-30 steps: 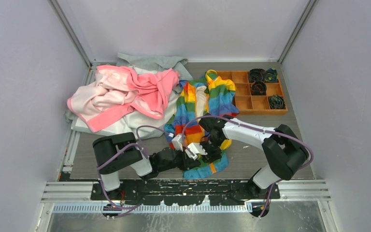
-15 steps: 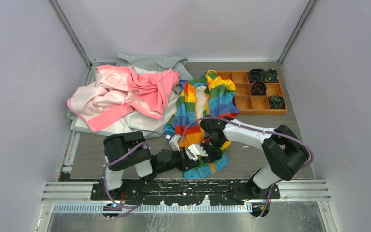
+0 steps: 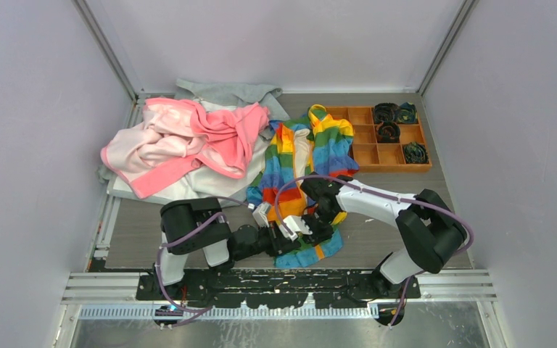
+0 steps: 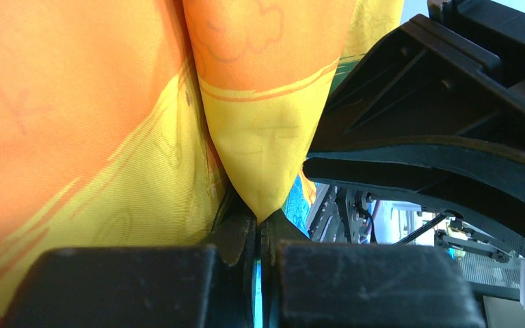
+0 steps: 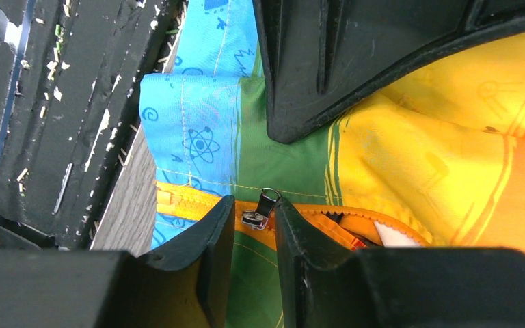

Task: Zip up the jacket
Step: Zip the zipper on the jacket.

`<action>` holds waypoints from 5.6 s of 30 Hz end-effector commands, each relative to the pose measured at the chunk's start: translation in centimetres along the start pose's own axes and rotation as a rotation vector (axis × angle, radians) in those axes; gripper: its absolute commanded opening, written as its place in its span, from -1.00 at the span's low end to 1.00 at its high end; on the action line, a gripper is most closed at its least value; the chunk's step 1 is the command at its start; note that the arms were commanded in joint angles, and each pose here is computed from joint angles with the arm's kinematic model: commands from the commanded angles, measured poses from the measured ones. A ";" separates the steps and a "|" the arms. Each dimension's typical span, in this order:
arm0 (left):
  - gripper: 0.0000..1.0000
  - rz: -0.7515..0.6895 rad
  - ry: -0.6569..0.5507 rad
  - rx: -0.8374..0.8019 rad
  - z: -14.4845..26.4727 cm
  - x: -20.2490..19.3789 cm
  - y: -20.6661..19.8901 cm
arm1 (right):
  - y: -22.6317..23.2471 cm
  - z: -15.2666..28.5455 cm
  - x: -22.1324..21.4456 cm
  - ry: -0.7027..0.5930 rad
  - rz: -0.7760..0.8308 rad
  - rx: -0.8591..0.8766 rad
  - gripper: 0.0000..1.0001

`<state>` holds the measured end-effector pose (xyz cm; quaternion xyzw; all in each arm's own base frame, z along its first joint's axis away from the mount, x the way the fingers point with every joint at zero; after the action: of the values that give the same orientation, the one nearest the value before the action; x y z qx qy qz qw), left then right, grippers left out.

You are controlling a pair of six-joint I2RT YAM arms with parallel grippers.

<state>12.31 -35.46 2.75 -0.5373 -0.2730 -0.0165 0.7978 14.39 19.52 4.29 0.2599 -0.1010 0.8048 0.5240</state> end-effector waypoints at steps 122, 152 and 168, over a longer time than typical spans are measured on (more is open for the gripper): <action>0.21 -1.532 -0.300 0.312 0.2 0.7 -10.5 | -3.9 4.4 4.2 -0.348 -0.547 -0.142 -0.98; -1.00 -1.423 -0.030 -0.007 2.6 -3.1 -8.6 | -8.8 8.6 3.5 -0.403 -0.662 -0.480 -0.98; -1.00 -1.203 -0.013 -0.091 4.7 -1.4 -9.7 | -12.2 13.5 4.9 -0.468 -0.614 -0.593 -0.98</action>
<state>7.38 -35.45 10.13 -0.2554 -0.5602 -0.4884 0.6184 23.77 21.88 12.14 0.3097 -0.2652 0.4674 0.7844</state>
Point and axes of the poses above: each gripper's point midway between its finger pads, its own z axis back along the fingers, its own y axis along the line the jaws close on, x = y × z, the point moved 2 cm from there along z, back along the fingers, and after that the axes turned 4 degrees about -z, right-handed, at the moved point
